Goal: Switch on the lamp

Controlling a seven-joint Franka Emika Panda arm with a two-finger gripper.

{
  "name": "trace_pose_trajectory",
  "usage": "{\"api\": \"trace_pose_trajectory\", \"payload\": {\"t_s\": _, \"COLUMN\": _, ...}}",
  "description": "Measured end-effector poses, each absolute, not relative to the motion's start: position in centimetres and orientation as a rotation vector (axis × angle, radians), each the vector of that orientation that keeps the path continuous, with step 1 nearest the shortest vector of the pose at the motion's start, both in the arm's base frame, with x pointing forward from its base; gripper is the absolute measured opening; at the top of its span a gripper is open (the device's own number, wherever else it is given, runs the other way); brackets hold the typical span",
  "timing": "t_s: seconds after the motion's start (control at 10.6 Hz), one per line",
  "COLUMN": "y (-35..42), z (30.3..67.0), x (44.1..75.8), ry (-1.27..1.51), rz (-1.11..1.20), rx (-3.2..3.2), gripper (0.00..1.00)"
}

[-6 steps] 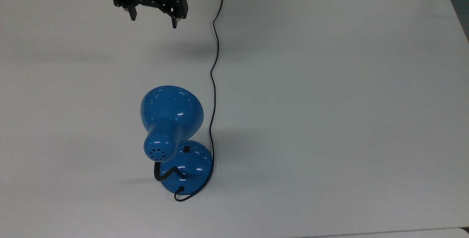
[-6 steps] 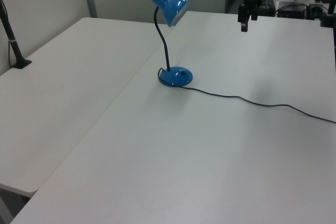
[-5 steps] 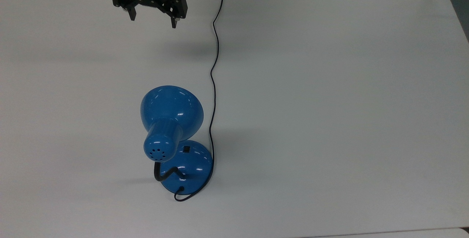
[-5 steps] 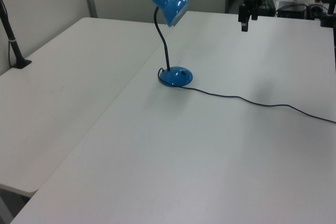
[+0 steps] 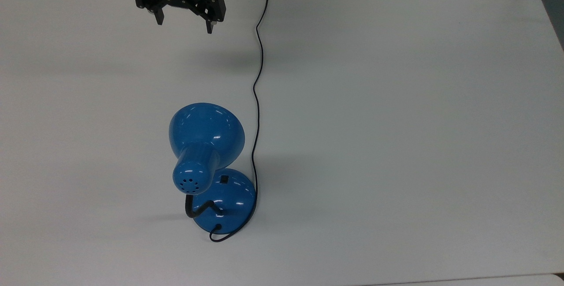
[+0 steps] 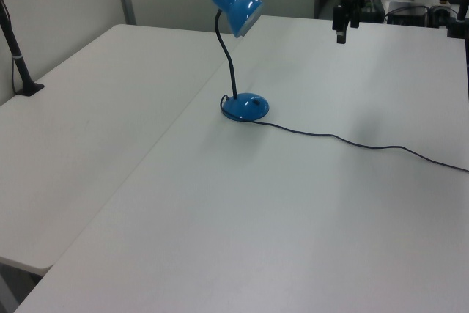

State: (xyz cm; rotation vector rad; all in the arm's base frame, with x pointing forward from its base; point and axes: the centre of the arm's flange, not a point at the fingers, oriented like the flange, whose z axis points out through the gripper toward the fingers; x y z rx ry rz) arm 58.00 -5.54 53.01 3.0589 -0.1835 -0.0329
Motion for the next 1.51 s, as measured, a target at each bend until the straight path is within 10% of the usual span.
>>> {"api": "trace_pose_trajectory", "payload": {"t_s": 0.66, "y": -5.4, "z": 52.1, "x": 58.3, "ry": -0.181, "rz": -0.058, "rx": 3.055, "gripper": 0.95}}
{"api": "trace_pose_trajectory", "payload": {"t_s": 1.23, "y": -5.7, "z": 52.3, "x": 58.9, "ry": 0.005, "rz": 0.009, "rx": 3.114, "gripper": 0.02}}
{"api": "trace_pose_trajectory", "payload": {"t_s": 1.51, "y": -4.6, "z": 49.6, "x": 61.2, "ry": -0.005, "rz": 0.103, "rx": 3.154, "gripper": 0.01}}
